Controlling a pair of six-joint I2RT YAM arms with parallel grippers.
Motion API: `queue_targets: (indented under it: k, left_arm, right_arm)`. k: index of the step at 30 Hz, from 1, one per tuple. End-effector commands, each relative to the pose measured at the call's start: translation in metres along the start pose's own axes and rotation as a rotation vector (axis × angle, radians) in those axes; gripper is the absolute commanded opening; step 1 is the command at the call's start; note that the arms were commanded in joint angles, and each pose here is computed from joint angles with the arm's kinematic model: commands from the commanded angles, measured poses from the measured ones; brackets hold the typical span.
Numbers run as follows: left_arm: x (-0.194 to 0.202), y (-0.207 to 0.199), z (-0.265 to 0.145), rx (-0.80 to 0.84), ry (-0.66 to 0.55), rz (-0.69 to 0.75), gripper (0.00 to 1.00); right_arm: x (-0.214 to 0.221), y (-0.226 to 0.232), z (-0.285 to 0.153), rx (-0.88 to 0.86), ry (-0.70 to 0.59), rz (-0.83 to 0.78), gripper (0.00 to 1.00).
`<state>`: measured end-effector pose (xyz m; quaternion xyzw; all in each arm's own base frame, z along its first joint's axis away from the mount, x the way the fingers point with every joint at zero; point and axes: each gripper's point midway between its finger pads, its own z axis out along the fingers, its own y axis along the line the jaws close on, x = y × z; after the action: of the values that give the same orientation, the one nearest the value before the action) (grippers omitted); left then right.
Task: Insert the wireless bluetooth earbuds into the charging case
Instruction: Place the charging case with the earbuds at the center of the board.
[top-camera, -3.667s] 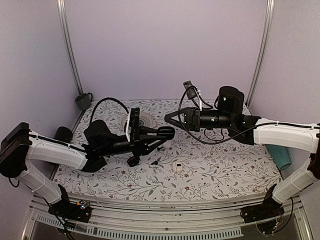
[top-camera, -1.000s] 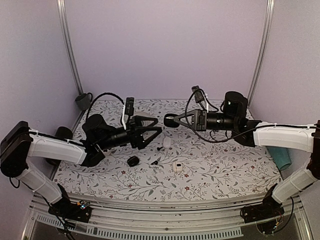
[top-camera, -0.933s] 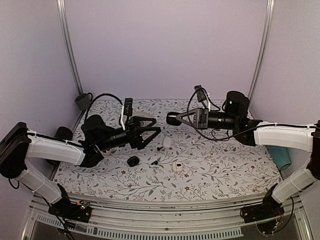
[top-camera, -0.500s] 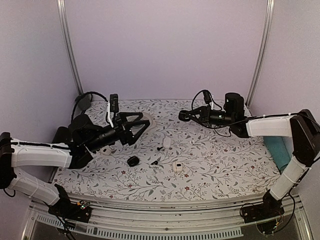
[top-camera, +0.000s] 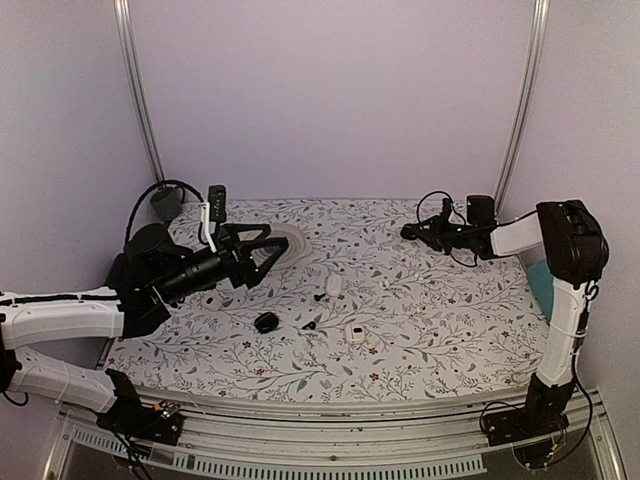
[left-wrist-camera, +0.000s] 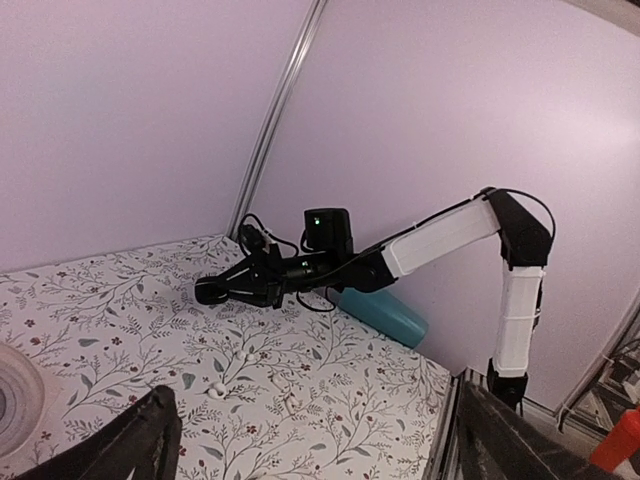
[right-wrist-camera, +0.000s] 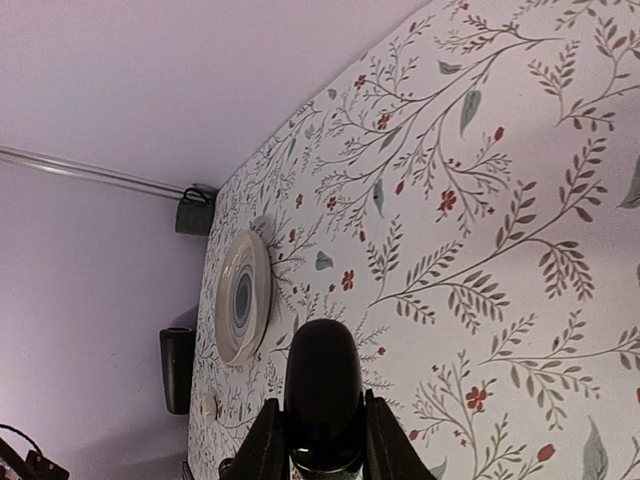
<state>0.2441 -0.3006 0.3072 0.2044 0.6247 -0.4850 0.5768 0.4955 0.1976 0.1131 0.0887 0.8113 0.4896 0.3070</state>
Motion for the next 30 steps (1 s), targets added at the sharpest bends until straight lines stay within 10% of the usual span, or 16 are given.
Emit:
queue_targets:
  k: [1, 18, 30]
  left_arm:
    - [-0.007, 0.005, 0.001, -0.025, 0.017, 0.012, 0.96]
    - [-0.011, 0.0, -0.002, -0.012, 0.023, 0.024, 0.96]
    - [-0.008, 0.003, 0.003, -0.017, 0.036, 0.017, 0.96]
  right_arm:
    - [-0.025, -0.04, 0.003, 0.066, -0.045, 0.078, 0.08]
    - [-0.076, -0.132, 0.038, 0.237, -0.036, 0.17, 0.18]
    - [-0.098, -0.128, 0.025, 0.359, -0.073, 0.099, 0.55]
